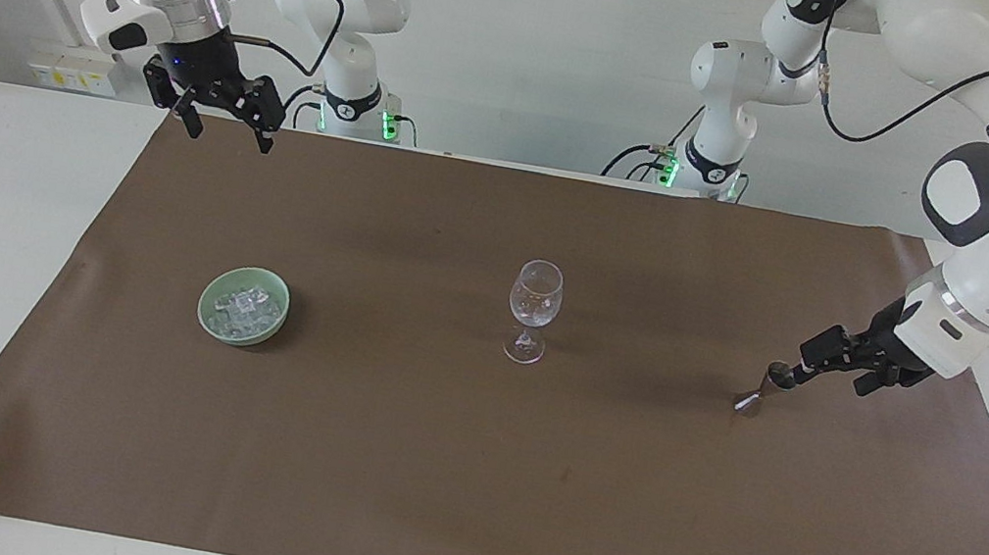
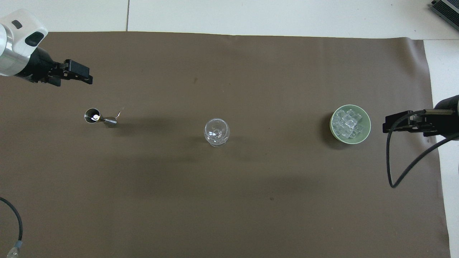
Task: Pour wine and add ice with both arms
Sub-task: 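Reach the left gripper down toward the small silver cup, then close the left gripper around the silver cup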
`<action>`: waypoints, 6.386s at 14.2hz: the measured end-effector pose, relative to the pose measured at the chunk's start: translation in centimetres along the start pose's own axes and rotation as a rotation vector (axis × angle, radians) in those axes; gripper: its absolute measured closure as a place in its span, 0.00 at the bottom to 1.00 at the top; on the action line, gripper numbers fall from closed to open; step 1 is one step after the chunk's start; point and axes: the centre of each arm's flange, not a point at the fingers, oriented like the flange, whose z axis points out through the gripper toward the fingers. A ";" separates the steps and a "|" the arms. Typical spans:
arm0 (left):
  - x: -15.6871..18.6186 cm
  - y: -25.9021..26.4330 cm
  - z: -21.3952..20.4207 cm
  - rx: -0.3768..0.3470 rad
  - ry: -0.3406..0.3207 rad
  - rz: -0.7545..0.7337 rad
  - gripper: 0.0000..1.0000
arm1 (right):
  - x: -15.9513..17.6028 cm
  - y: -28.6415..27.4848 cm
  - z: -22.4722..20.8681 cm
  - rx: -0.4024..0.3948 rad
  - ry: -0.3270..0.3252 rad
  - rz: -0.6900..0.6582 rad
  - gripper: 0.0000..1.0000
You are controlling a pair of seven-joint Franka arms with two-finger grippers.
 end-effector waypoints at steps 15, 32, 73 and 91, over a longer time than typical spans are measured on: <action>-0.8 -10.2 4.7 -0.228 -0.169 -0.536 0.00 | 0.0 0.0 0.0 0.000 0.000 0.000 0.00; -3.7 -17.0 12.8 -0.446 -0.361 -1.187 0.00 | 0.0 0.0 0.0 0.000 0.000 0.000 0.00; -11.5 -18.7 25.5 -1.018 -0.670 -1.573 0.00 | 0.0 0.0 0.0 0.000 0.000 0.000 0.00; -11.6 -18.4 27.1 -1.152 -0.750 -1.586 0.11 | 0.0 0.0 0.0 0.000 0.000 0.000 0.00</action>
